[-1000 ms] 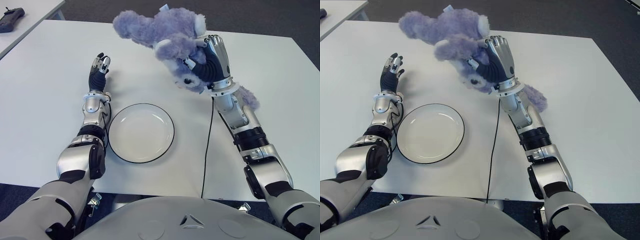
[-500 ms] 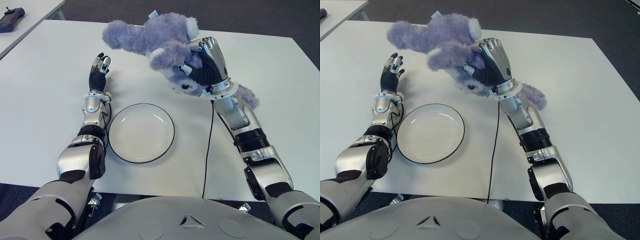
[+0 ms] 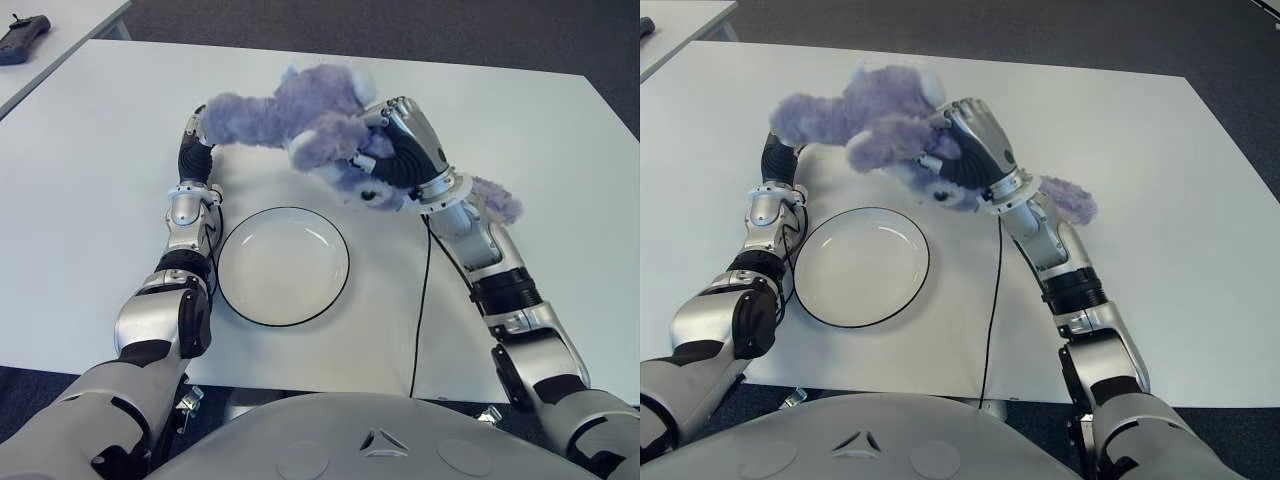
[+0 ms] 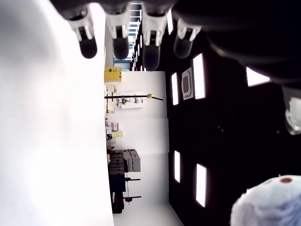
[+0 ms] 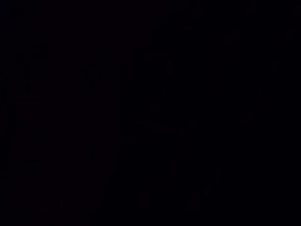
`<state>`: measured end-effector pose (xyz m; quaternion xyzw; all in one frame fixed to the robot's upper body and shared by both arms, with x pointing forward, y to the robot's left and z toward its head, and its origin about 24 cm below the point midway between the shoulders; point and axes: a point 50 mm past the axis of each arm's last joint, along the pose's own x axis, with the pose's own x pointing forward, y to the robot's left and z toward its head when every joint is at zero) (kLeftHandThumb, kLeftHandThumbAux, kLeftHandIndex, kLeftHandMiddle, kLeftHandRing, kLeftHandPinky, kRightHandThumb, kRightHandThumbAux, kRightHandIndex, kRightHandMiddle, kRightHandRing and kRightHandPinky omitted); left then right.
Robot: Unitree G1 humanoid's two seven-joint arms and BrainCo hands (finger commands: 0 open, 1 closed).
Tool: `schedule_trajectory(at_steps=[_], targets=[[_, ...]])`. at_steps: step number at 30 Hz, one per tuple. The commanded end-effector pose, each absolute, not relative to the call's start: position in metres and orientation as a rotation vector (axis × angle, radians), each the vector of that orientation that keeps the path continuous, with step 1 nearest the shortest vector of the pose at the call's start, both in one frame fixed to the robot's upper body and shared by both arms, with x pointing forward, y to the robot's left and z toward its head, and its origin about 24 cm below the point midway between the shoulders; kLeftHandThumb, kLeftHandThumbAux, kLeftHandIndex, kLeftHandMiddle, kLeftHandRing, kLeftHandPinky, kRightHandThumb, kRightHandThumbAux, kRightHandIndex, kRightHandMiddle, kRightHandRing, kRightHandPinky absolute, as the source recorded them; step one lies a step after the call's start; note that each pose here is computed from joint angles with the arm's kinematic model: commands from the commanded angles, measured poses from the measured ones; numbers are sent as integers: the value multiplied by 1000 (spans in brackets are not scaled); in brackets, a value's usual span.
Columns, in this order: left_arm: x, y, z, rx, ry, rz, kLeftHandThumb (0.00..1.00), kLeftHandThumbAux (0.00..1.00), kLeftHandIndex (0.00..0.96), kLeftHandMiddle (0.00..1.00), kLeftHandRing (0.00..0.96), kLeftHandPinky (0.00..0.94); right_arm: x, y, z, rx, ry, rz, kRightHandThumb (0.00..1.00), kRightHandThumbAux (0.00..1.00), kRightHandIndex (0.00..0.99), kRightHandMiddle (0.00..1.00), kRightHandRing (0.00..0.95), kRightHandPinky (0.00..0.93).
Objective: Put the doll into the plate.
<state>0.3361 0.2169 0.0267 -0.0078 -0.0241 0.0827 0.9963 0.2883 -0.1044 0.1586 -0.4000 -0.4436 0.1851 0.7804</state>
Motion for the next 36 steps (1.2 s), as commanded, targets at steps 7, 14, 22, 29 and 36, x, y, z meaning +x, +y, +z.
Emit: schedule_trajectory(at_steps=[7,14,22,29,36], targets=[[245,188,-86,-129,395,208,0,341,95,117,48,0,276,-92,146,-890,-867,591,569,717,738,851,851,862],[245,188,-87,-137,397,206,0,342,86,104,43,0,273,-88,143,-901,-857,627,595,711,728,842,841,853],[245,187,-87,-153,400,203,0,338,76,91,30,0,268,-81,136,-900,-844,679,606,711,719,834,832,847],[245,187,-87,-151,399,204,0,332,82,94,30,0,264,-74,127,-898,-836,723,588,717,714,830,826,840],[245,186,-87,-148,401,200,0,322,71,92,24,0,258,-64,116,-871,-838,769,589,725,710,829,826,847]])
